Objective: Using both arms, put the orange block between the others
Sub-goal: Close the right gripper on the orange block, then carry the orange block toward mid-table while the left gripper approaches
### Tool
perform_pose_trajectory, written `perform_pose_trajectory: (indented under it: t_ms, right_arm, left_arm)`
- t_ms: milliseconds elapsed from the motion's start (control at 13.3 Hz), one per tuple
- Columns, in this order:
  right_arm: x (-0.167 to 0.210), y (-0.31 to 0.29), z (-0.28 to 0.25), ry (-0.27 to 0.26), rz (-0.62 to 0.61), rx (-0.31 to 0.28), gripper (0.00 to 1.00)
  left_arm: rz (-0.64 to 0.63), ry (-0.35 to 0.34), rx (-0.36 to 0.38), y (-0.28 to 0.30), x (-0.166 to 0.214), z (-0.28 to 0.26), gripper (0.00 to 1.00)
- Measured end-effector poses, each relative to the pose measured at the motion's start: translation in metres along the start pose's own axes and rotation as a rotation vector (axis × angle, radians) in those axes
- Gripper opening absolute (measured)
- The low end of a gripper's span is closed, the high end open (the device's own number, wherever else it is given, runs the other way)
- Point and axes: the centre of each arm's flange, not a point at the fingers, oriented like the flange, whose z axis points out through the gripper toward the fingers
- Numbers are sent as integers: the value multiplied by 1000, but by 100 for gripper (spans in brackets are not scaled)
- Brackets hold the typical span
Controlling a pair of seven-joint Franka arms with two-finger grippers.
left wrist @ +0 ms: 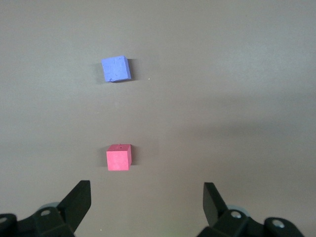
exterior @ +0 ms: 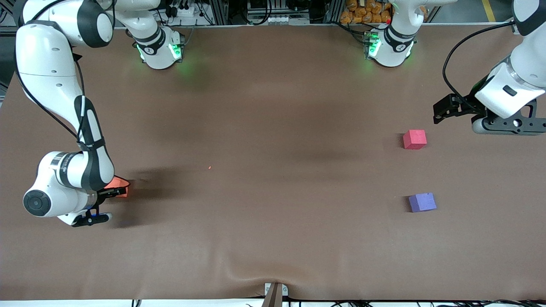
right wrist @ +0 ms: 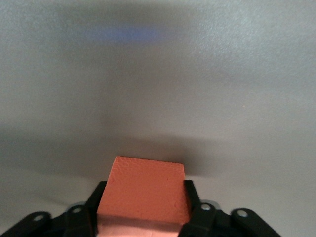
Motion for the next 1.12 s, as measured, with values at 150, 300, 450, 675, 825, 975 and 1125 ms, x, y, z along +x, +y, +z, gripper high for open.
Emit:
perform_pose_trajectory:
  t_ms: [150,300,450,675,825,975,1125]
  right_arm:
    - [0,-1,-1,-3,-1,2,58]
    - [2,-5,-5,9,3,20,54]
    - [11,-18,-22,60,10,72,54]
    - [24,-65,-59,133,-29,118,54]
    - [30,-111,-74,158,-61,170,54]
    - [34,-164,-80,171,-77,247,54]
    - [35,-214,-81,164,-87,292,54]
  left_arm:
    - [0,0,0,0,0,0,100]
    - [-1,0,0,0,0,0,100]
    - [-1,-1,3,-1,0,1,100]
    - [-14,-17,35,-12,8,13,100]
    - [-49,-27,53,-36,22,32,100]
    - [-117,-57,43,-80,39,64,100]
    - [-160,-89,2,-110,49,91,100]
